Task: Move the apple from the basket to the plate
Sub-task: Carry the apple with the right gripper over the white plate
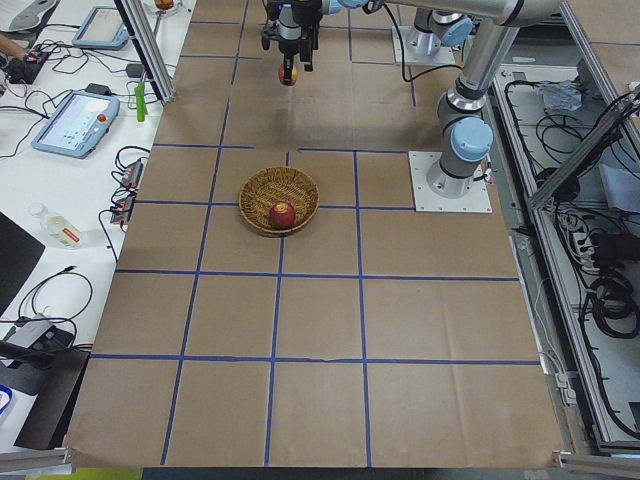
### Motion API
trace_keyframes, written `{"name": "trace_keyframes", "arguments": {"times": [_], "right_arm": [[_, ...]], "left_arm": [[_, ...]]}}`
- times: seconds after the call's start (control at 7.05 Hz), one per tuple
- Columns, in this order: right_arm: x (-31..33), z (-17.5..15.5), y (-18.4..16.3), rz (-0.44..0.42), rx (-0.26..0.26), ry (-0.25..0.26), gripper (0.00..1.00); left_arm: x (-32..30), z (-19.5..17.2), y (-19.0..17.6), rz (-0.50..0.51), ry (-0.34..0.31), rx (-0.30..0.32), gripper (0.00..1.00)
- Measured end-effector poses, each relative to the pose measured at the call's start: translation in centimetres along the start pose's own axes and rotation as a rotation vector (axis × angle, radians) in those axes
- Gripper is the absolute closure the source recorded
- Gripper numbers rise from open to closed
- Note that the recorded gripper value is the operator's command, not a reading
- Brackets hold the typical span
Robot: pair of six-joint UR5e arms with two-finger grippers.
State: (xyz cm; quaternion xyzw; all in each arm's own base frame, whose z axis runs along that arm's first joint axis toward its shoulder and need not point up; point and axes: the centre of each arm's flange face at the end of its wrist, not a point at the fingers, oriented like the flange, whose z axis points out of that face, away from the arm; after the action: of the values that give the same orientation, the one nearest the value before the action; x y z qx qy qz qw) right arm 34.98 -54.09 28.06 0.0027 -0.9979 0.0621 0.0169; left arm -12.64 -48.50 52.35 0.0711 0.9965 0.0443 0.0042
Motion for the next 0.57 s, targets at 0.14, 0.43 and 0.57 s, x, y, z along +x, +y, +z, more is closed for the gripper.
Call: {"name": "trace_keyframes", "arguments": {"times": [0.14,0.43,0.57], "right_arm": [[2.5,-2.3,-0.1,-0.004,0.002,0.003,0.38],[11.1,-6.5,-0.5,-0.060,-0.026,0.023,0.38],[15.9,-7.5,-0.7,-0.101,-0.042,0.030,0.38]], "left_arm": [[0.0,0.1,0.0,0.000,0.000,-0.001,0.00],[0.0,0.1,-0.1,-0.001,0.000,-0.003,0.00],[0.0,0.1,-0.1,-0.001,0.000,-0.002,0.01]]}}
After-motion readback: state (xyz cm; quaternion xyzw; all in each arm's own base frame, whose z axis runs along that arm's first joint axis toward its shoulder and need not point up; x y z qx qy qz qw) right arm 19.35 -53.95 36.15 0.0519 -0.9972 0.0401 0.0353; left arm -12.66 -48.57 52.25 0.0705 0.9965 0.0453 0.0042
